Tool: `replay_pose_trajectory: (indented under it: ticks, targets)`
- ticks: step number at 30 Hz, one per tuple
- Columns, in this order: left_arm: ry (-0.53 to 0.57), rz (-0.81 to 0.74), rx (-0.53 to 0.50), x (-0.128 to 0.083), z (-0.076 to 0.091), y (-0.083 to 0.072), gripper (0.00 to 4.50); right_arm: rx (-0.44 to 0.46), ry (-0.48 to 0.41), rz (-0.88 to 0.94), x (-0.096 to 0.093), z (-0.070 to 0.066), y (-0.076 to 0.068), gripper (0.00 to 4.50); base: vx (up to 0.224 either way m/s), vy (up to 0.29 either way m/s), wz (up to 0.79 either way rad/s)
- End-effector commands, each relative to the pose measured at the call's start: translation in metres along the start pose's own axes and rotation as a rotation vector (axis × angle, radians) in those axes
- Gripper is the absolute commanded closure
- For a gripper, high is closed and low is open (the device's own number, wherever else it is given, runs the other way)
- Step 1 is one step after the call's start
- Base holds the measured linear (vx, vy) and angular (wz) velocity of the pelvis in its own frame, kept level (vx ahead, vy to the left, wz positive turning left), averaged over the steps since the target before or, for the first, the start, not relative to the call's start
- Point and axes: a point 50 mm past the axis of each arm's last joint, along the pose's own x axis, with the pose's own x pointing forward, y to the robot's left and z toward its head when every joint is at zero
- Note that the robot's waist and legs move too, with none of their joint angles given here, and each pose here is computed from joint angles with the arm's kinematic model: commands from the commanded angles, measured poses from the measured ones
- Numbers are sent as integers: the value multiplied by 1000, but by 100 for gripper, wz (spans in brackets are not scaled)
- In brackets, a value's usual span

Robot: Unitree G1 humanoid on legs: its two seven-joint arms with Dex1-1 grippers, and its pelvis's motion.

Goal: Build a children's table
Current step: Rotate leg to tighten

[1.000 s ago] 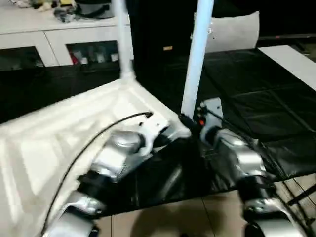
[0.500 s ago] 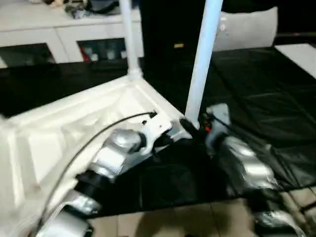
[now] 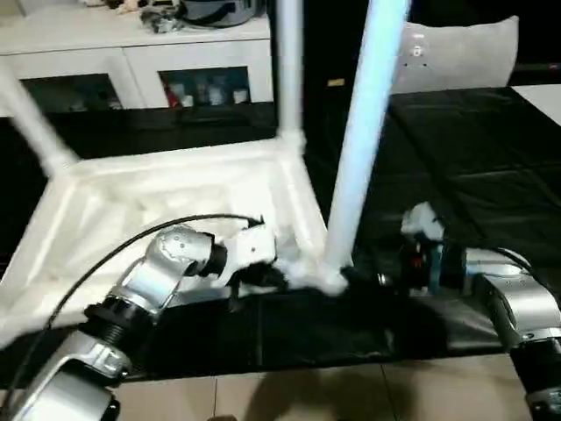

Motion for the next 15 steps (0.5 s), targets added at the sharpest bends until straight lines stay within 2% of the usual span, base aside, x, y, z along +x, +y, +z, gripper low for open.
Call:
replay_pose_trajectory:
  ticks: [1, 7, 14, 15]
  targets:
    - [58, -149, 61, 8, -2, -11, 450, -20, 20, 106, 3, 7, 3, 112, 0, 0, 0]
    - [80, -229, 146, 7, 2, -13, 450, -12, 53, 229, 12, 4, 9, 162, 0, 0, 0]
    - [62, -252, 165, 10, 8, -12, 450, -4, 58, 286, 17, 3, 11, 206, 0, 0, 0]
    - [58, -251, 166, 10, 8, -11, 450, 1, 58, 295, 18, 3, 12, 225, 0, 0, 0]
